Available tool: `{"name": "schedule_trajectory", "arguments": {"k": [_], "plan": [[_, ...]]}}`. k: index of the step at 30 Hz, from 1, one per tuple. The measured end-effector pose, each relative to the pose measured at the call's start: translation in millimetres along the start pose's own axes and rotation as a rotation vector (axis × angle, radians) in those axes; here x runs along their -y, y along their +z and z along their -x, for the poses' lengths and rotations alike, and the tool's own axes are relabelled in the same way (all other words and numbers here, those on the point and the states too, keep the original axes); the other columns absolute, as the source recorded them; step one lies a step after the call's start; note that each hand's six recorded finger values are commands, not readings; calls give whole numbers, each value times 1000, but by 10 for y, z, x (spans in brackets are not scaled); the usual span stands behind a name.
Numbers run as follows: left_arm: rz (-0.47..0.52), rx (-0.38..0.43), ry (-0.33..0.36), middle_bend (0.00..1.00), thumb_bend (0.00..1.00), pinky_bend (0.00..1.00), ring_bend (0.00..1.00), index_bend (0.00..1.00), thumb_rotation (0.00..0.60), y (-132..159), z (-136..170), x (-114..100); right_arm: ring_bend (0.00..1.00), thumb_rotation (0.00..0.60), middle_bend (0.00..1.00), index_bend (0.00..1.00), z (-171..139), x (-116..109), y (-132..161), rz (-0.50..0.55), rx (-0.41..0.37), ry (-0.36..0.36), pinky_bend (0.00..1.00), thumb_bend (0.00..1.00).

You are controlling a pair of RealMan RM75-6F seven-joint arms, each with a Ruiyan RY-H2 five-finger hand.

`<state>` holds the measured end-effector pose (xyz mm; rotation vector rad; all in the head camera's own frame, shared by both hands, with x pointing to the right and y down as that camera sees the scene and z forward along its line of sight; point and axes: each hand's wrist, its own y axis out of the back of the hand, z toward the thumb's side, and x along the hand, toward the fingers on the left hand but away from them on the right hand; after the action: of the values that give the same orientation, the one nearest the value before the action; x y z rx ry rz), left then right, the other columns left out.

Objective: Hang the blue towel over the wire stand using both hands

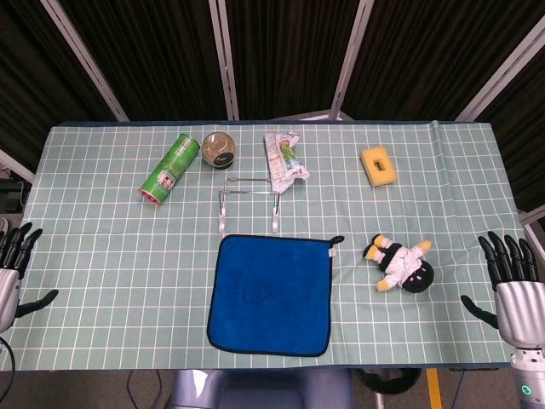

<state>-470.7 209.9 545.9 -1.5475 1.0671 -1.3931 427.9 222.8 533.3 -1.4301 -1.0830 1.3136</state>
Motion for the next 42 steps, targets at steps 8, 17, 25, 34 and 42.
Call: {"name": "schedule_trajectory", "arguments": {"k": [8, 17, 25, 34, 42], "plan": [[-3, 6, 7, 0, 0, 0, 0, 0, 600, 7, 53, -32, 0, 600, 0, 0, 54, 134, 251, 41, -117, 51, 0, 0], [-47, -10, -25, 0, 0, 0, 0, 0, 600, 2, 39, 56, 0, 600, 0, 9, 413, 573, 1004, 59, -425, 248, 0, 0], [-79, -32, -60, 0, 0, 0, 0, 0, 600, -9, -9, 193, 0, 600, 0, 36, 679, 899, 1668, -29, -701, 277, 0, 151], [-91, -30, -66, 0, 0, 0, 0, 0, 600, -1, -29, 242, 0, 600, 0, 56, 714, 1382, 1880, -173, -841, 344, 0, 155], [-93, -29, -68, 0, 0, 0, 0, 0, 600, 3, -28, 252, 0, 600, 1, 69, 680, 1572, 1837, -255, -879, 346, 0, 155]]}}
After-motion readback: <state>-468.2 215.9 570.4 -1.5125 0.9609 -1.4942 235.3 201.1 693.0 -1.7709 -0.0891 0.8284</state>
